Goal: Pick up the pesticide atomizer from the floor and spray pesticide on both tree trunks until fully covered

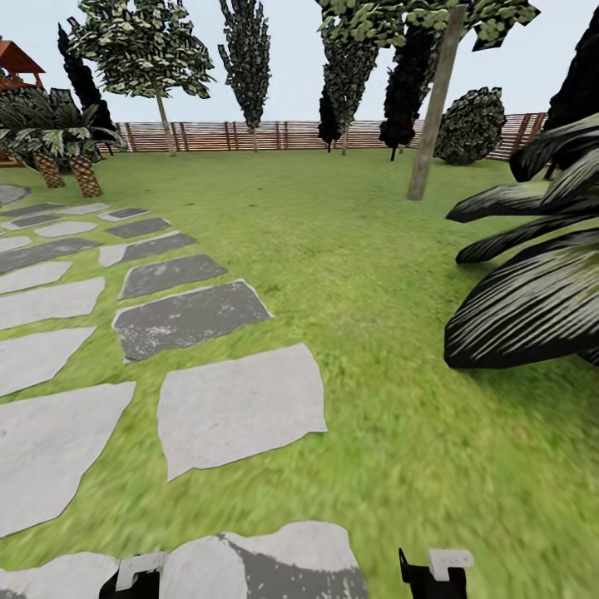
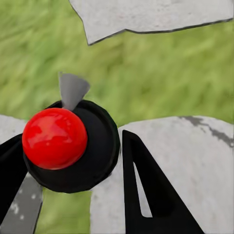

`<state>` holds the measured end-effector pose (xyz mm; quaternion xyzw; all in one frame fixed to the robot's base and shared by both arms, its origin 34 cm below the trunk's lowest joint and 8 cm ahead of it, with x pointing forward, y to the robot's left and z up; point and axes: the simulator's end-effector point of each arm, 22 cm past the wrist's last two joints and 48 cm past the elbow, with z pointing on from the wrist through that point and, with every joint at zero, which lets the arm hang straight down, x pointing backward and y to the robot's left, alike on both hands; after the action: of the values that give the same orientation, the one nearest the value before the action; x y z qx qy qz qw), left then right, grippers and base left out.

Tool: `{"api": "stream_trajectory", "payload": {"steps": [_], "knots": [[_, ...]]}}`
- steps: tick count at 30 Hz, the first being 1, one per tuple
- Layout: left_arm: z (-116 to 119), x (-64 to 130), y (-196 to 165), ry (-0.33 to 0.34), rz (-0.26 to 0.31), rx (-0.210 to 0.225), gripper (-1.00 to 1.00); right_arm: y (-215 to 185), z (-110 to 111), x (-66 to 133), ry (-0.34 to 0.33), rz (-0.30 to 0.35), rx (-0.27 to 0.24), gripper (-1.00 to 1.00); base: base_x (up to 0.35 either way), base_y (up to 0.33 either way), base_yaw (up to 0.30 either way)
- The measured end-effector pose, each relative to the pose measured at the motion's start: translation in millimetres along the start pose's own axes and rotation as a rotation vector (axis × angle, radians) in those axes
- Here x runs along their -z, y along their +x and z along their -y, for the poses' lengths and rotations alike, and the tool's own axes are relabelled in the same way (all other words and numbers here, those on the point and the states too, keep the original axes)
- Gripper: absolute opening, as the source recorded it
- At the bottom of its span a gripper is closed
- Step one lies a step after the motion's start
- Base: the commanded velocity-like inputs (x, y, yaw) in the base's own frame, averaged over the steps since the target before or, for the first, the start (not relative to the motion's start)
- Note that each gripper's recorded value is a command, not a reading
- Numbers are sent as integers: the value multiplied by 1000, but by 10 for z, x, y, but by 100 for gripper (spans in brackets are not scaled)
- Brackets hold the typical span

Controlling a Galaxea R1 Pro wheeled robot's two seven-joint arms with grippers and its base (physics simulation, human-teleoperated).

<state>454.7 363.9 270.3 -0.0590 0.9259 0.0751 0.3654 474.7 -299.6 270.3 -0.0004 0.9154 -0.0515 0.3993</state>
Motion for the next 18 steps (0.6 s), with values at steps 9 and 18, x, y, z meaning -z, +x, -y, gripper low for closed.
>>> {"api": "stream_trajectory", "payload": {"steps": [9, 18], "knots": [[0, 0, 0, 0, 0, 0, -100, -2, 1, -1, 0, 1, 0, 100, 337, 114, 0], [0, 0, 0, 0, 0, 0, -100, -6, 4, -2, 2, 1, -2, 100, 337, 105, 0]]}}
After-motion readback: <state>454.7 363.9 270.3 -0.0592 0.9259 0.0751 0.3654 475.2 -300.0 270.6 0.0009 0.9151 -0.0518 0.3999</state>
